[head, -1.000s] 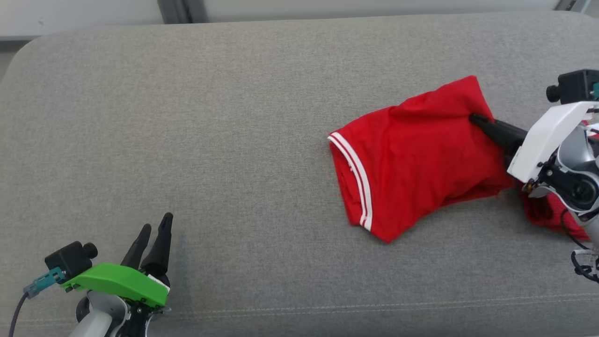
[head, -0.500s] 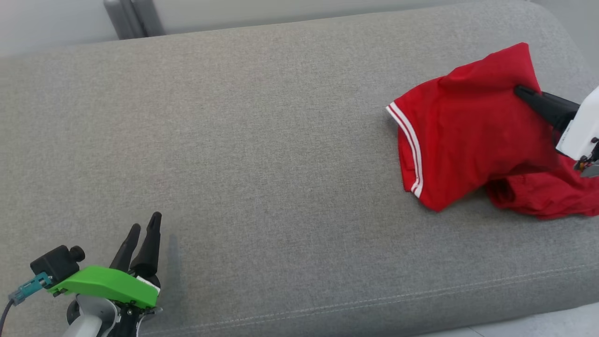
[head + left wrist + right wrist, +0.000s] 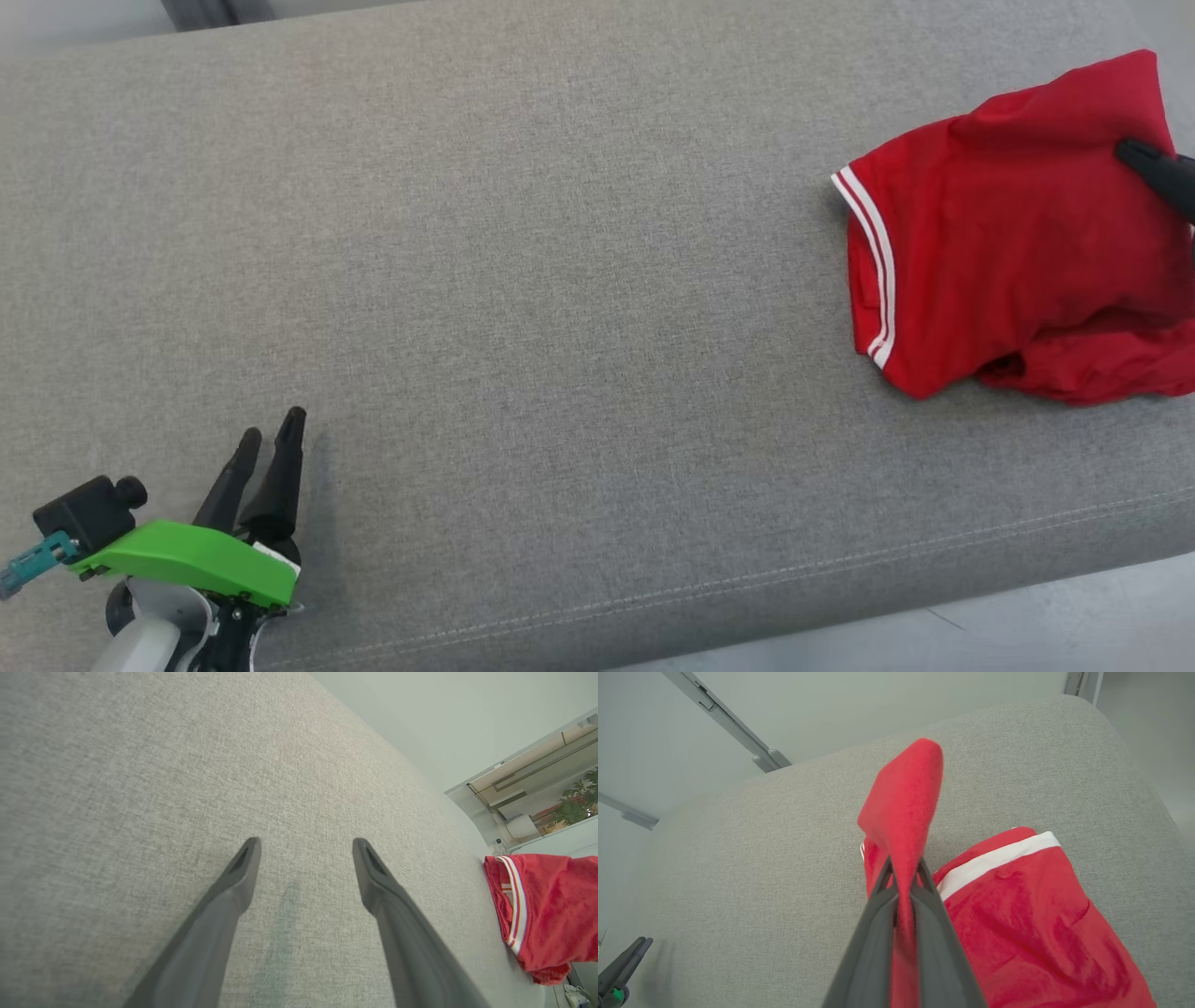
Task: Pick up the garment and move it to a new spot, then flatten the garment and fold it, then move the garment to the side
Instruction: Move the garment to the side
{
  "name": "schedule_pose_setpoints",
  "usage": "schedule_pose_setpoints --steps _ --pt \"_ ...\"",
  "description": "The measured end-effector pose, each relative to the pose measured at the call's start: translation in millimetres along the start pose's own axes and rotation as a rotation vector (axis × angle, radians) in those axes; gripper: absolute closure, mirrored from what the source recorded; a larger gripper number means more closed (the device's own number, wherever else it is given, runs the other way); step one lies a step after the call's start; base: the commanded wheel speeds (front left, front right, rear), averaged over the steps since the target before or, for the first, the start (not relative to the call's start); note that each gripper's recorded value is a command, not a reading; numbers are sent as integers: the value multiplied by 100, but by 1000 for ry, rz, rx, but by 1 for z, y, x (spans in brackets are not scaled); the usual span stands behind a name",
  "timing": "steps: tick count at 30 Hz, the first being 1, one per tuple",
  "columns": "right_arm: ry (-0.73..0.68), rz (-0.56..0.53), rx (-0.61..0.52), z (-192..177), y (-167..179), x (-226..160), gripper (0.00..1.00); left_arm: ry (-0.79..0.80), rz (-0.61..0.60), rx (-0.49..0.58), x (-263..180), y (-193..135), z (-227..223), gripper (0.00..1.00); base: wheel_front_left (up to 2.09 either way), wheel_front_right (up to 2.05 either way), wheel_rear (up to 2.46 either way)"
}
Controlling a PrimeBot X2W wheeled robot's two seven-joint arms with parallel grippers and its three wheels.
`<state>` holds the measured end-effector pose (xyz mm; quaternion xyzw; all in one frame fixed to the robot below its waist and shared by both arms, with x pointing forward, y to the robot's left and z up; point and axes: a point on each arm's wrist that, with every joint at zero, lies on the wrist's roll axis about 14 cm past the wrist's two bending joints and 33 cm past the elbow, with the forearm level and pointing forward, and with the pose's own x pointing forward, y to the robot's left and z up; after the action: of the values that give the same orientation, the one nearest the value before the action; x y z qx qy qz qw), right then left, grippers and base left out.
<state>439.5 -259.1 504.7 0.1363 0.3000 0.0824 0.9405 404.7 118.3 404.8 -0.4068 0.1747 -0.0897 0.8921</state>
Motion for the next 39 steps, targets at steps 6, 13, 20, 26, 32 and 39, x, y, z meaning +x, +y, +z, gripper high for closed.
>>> schedule_pose_setpoints --steps 6,13,20,26,32,39 --pt "-3 -64 17 2 -21 6 100 15 41 16 6 20 2 0 0 0 0" --pt "29 -118 29 -9 -42 23 100 54 108 63 12 52 8 0 0 0 0" --pt "97 -221 17 -43 -75 41 100 69 126 88 28 73 14 0 0 0 0" --pt "131 -278 26 -65 -93 46 100 57 148 68 38 85 18 0 0 0 0" --pt "130 -330 40 -79 -107 45 100 37 176 25 45 95 22 0 0 0 0" --pt "66 -369 -2 -64 -117 45 100 34 183 23 45 97 24 0 0 0 0"
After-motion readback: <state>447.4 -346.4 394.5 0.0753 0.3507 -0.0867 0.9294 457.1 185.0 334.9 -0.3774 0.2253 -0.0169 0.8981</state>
